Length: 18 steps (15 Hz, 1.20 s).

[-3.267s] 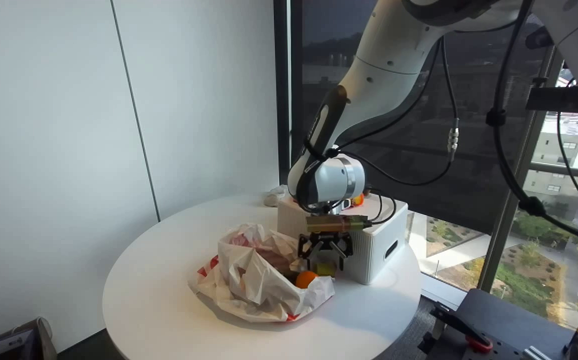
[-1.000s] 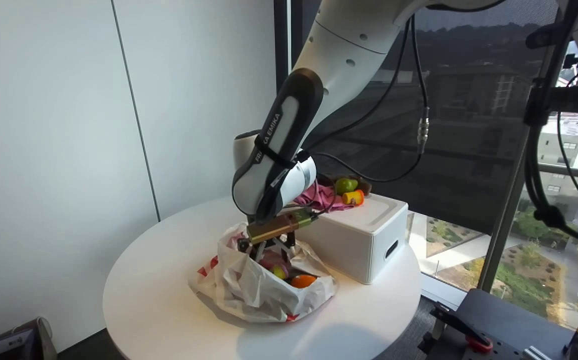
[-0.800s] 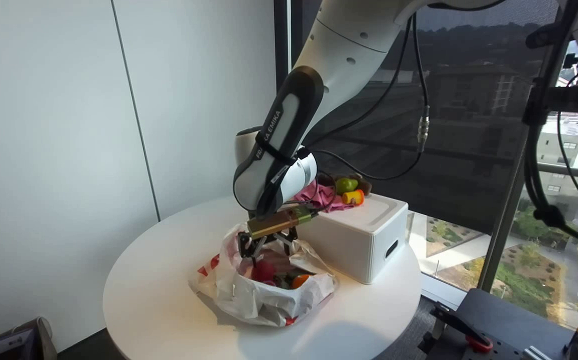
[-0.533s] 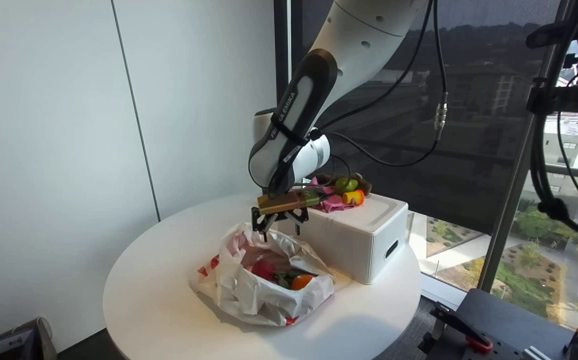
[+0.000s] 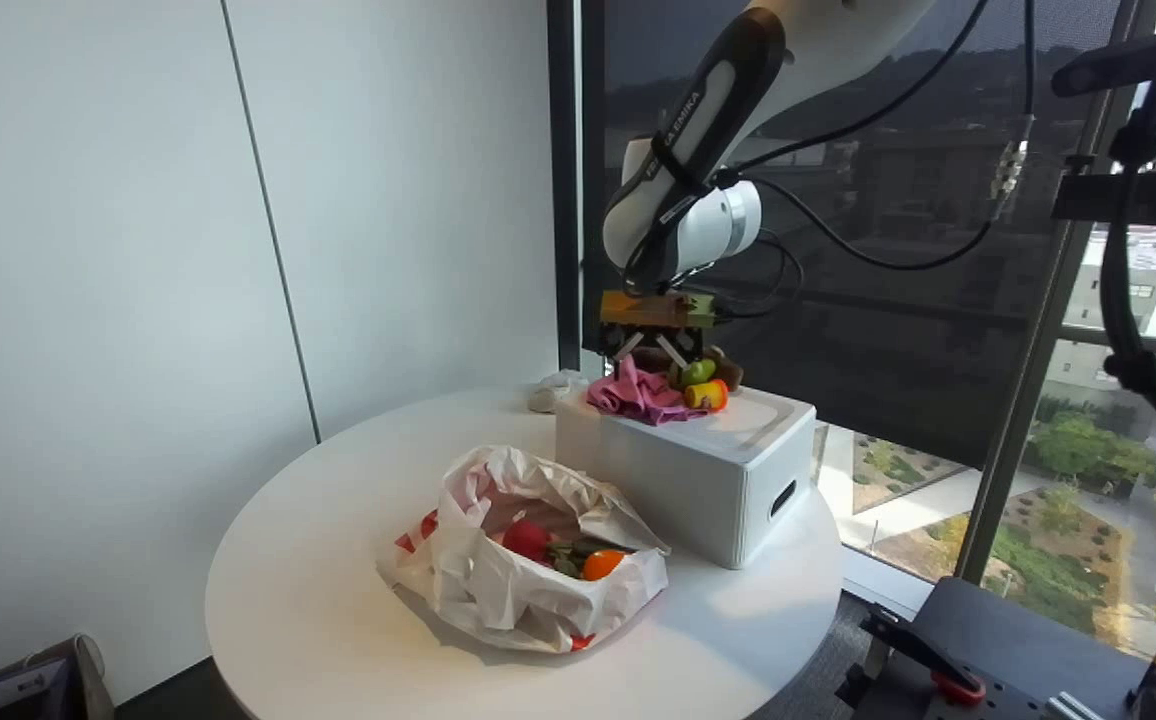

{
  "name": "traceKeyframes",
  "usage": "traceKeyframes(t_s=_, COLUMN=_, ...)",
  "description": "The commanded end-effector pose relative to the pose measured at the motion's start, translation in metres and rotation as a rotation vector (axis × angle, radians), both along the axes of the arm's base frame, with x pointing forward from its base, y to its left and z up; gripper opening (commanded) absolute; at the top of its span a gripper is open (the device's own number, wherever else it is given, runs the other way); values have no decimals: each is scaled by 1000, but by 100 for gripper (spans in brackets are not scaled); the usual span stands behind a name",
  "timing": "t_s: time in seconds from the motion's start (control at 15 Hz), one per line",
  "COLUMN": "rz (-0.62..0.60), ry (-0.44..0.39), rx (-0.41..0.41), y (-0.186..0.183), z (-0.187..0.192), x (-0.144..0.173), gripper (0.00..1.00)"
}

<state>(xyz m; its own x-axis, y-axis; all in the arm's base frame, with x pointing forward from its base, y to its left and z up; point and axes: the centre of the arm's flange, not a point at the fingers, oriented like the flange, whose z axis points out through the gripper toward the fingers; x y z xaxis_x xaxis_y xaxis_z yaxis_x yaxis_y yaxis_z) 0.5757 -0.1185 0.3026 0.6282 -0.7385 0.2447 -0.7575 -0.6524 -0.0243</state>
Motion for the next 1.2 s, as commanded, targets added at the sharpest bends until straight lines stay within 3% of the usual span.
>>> traceKeyframes(t_s=0.0, rz=-200, ry=-44, rx=-12, y=-45, z=9, x=-6, gripper=100)
traceKeyframes(t_s=0.2, rz=-320, ry=-39, rx=-35, y=-81, z=4, x=-12, gripper=100)
traceKeyframes(t_s=0.33, rz=-278, ry=-16, rx=-51, y=-92, z=1, x=-18, gripper=100)
traceKeyframes(t_s=0.67, rz=-325, ry=-82, rx=-29, y=-108, z=1, x=-19, gripper=100)
traceKeyframes(t_s=0.87, rz=-270, ry=-31, rx=-2, y=-110, z=-5, x=-17, gripper=100)
traceKeyframes(t_s=1.13, rz=-264, ry=-30, rx=50, y=-106, z=-21, x=-13, gripper=100)
